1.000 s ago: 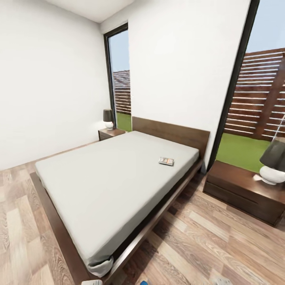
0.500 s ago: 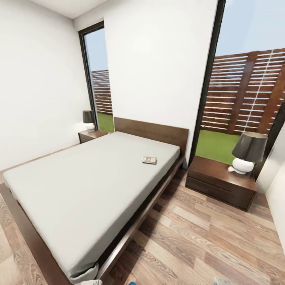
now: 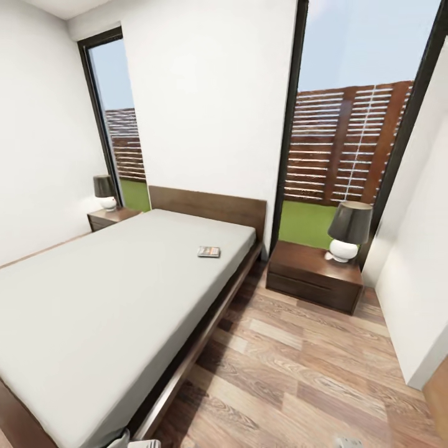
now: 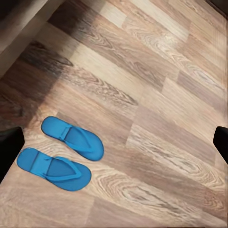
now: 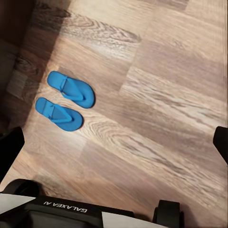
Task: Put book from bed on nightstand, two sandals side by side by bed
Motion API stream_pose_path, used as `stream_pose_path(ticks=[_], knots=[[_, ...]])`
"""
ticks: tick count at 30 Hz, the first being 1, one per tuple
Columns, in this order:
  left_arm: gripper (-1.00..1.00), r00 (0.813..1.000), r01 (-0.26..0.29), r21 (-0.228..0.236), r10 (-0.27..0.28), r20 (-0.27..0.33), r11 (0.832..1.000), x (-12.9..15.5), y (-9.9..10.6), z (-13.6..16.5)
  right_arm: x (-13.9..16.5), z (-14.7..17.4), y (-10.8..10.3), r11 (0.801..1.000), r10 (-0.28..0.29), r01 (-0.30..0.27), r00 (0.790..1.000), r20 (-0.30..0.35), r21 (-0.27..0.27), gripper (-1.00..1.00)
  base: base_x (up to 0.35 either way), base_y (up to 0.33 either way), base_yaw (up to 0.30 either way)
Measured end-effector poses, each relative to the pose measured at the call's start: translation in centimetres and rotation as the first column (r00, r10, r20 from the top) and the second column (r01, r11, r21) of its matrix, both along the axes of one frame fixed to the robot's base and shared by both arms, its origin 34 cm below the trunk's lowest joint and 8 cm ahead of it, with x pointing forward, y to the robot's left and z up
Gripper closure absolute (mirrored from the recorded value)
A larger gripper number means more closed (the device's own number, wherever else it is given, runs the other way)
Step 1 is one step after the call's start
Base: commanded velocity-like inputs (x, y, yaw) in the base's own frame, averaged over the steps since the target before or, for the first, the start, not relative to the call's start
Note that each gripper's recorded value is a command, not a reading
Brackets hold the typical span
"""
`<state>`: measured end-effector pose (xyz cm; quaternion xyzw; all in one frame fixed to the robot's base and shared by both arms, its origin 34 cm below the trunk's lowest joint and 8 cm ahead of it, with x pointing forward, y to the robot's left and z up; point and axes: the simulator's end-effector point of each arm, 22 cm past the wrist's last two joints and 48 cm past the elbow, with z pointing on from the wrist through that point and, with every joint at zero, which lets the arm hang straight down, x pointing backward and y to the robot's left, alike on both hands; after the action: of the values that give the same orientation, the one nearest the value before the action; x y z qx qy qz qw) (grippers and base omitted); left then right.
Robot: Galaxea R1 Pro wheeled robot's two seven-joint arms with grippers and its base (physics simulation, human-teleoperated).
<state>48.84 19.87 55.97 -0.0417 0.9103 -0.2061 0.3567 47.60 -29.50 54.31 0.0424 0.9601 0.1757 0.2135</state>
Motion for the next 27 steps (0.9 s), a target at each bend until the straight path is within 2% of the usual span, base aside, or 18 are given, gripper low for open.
stream_pose_path(ticks=[27], knots=[[-1.0,1.0,0.0,-0.001,0.0,0.0,1.0,0.0,-0.03,0.01,-0.01,0.0,0.0,1.0,0.001,-0.001,1.0,0.0,0.0,-1.0,0.0,0.0,-0.3]])
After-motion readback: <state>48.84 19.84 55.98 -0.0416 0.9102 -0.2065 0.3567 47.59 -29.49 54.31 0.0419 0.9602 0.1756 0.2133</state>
